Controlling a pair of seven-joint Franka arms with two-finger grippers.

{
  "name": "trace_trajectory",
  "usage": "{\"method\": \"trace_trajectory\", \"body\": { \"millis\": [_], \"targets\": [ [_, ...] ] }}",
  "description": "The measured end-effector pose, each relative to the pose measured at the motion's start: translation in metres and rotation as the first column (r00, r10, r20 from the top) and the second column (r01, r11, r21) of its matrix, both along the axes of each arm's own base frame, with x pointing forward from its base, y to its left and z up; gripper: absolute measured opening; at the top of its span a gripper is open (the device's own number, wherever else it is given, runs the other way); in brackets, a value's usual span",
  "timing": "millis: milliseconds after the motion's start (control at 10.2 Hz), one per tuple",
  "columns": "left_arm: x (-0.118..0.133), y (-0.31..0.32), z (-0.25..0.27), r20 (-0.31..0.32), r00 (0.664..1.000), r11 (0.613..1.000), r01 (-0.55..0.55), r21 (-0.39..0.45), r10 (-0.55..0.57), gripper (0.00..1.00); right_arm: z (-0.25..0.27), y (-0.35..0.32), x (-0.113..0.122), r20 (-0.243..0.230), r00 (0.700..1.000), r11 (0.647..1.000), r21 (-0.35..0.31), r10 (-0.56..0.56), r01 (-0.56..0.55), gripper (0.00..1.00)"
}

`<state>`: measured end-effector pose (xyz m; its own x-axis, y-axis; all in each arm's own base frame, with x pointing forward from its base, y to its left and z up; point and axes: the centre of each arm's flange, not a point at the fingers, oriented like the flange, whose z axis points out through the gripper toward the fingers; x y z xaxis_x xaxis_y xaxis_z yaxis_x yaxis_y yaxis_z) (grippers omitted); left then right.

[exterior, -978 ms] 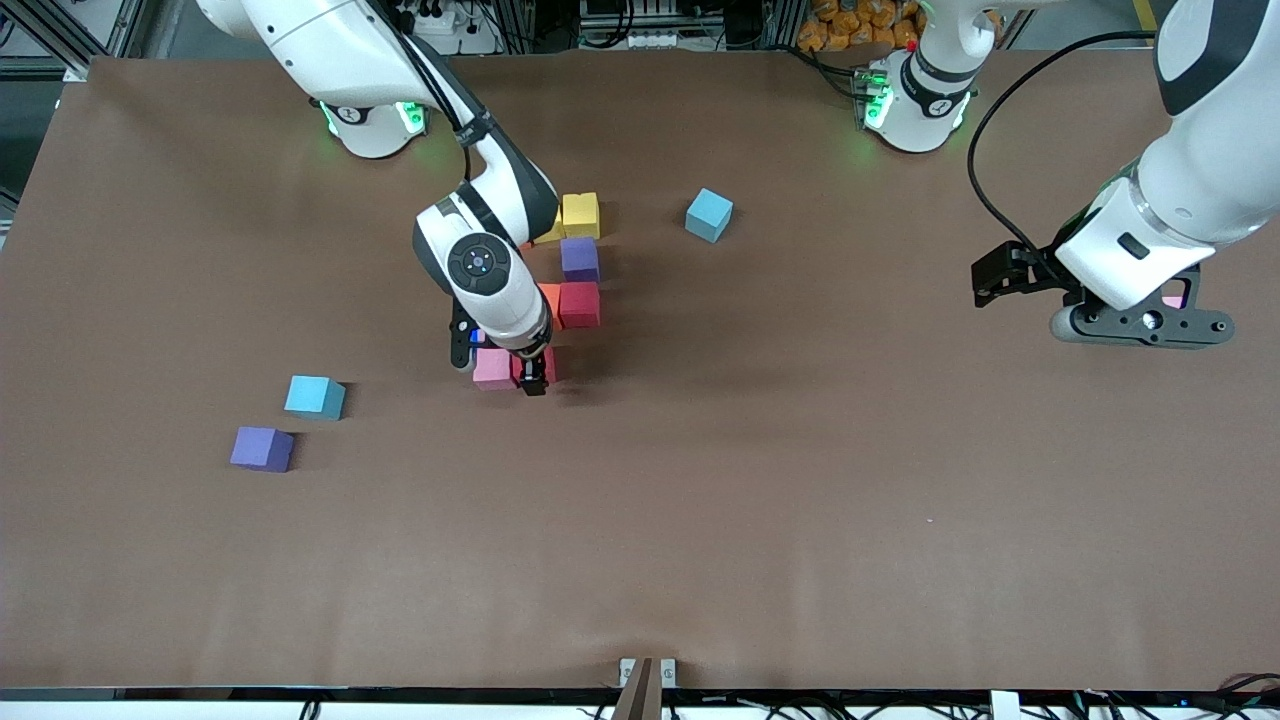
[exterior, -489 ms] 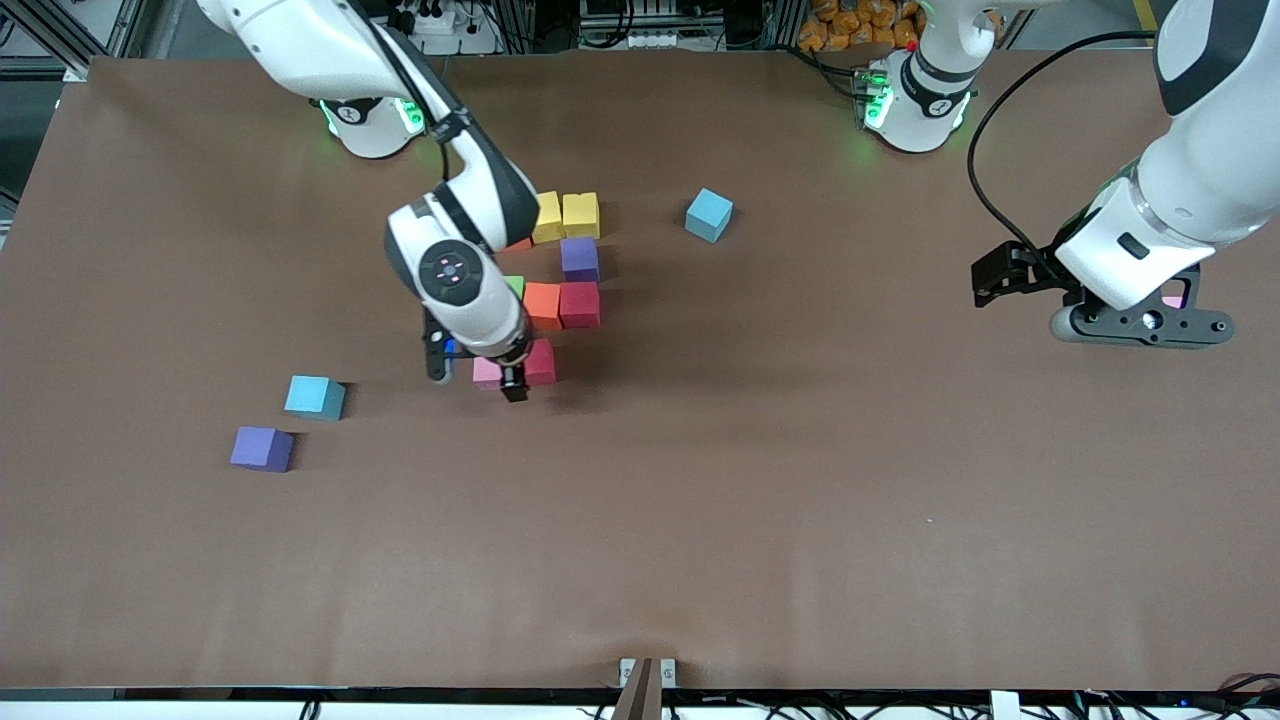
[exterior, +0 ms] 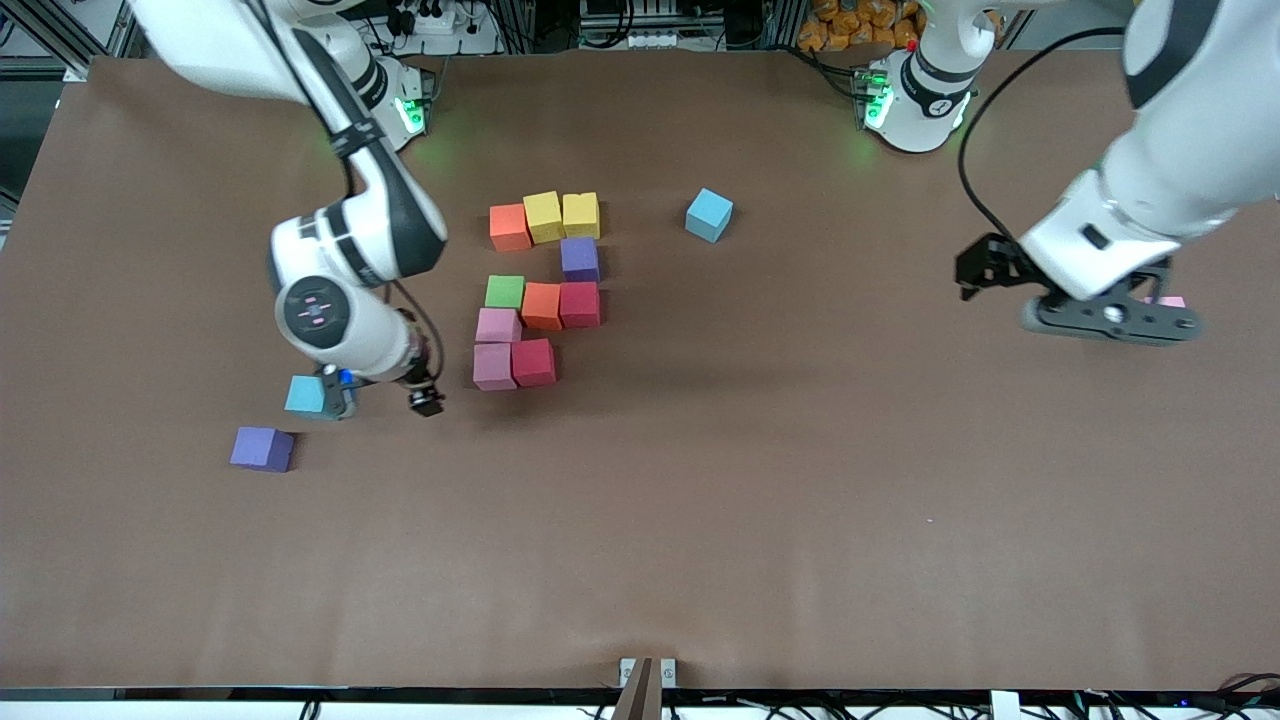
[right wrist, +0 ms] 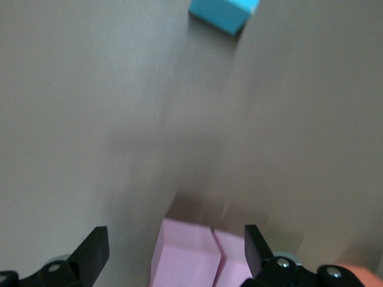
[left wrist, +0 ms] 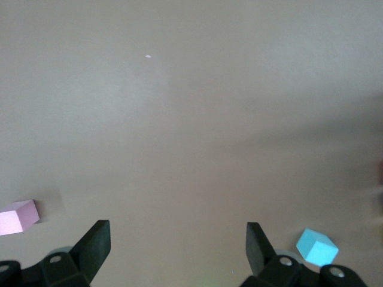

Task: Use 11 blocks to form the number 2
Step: 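Withdraw the right gripper while the left gripper reaches the cyan cube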

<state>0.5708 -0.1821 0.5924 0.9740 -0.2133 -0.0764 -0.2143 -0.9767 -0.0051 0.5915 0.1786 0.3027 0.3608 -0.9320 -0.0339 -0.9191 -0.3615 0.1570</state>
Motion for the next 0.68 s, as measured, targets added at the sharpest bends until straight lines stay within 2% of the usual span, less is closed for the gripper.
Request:
{"method": "trace_trajectory", "body": {
  "millis": [293, 489, 684],
  "targets": [
    [-0.050, -0.097, -0.034, -0.104, 0.994, 0.999, 0.041, -0.008, -0.042, 1.00, -0.009, -0.075, 0.011, -0.022, 0.993, 0.993, -0.010, 0.119, -0.119, 1.00],
    [-0.092, -0.163, -0.060, -0.117, 0.993, 1.000, -0.018, 0.005, 0.019, 1.00, -0.014, -0.121, 0.014, -0.034, 0.985, 0.985, -0.002, 0.172, -0.172, 1.00],
    [-0.132, -0.211, -0.110, -0.117, 0.991, 0.998, -0.068, 0.011, 0.069, 1.00, -0.022, -0.155, 0.015, -0.015, 0.975, 0.975, 0.015, 0.223, -0.223, 1.00]
  ]
}}
